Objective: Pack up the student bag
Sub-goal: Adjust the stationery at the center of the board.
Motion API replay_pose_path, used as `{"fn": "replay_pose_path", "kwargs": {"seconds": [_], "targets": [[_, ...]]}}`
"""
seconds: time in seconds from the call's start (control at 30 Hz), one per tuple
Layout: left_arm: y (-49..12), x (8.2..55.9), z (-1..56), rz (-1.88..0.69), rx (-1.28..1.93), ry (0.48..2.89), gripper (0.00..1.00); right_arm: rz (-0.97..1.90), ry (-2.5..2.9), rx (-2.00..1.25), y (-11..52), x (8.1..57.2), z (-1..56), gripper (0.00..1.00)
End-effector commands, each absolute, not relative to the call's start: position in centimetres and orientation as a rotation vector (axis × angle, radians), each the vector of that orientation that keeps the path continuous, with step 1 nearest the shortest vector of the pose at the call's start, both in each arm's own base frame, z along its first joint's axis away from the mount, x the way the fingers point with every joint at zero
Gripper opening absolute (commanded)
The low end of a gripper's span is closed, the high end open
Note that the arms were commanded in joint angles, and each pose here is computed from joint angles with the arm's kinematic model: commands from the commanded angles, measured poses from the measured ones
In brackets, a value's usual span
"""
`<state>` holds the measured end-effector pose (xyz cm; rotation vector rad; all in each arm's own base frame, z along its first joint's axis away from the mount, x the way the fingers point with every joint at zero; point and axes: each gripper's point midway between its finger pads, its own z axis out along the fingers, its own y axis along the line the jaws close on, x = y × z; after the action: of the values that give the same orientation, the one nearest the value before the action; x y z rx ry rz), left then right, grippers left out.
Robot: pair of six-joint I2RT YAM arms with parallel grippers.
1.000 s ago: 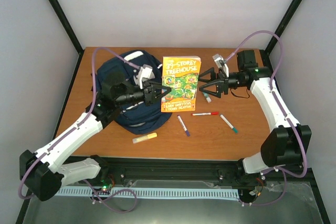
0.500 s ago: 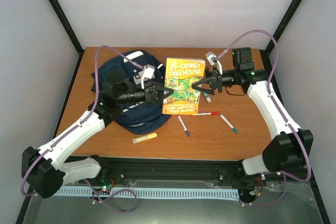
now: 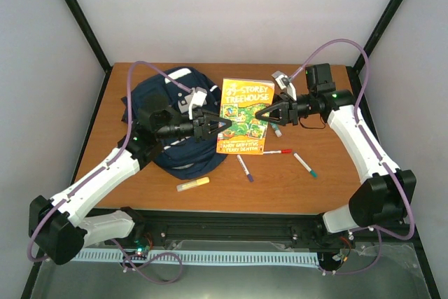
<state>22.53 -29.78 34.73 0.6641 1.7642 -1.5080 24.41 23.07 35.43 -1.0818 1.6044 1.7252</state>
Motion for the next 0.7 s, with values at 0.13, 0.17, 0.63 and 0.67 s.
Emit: {"fn": "replay_pose_path", "kwargs": {"seconds": [0.13, 0.17, 0.63, 0.67], "targets": [[-29.6, 23.3, 36.4, -1.45, 0.68, 1.669, 0.01, 1.816, 1.465, -1.131, 22.6, 21.9, 38.2, 0.25], [-29.6, 23.4, 36.1, -1.444, 0.68, 1.676, 0.01, 1.816, 1.463, -1.132, 22.6, 21.8, 38.3, 0.2], [-26.3, 28.8, 29.6, -0.908, 0.52, 2.08, 0.79, 0.985, 1.926, -0.811, 20.2, 30.6, 32.3, 0.03], [-25.3, 29.4, 28.4, -0.807, 0.5, 2.146, 0.78, 0.893, 1.968, -0.781, 19.5, 31.7, 31.1, 0.03]]}}
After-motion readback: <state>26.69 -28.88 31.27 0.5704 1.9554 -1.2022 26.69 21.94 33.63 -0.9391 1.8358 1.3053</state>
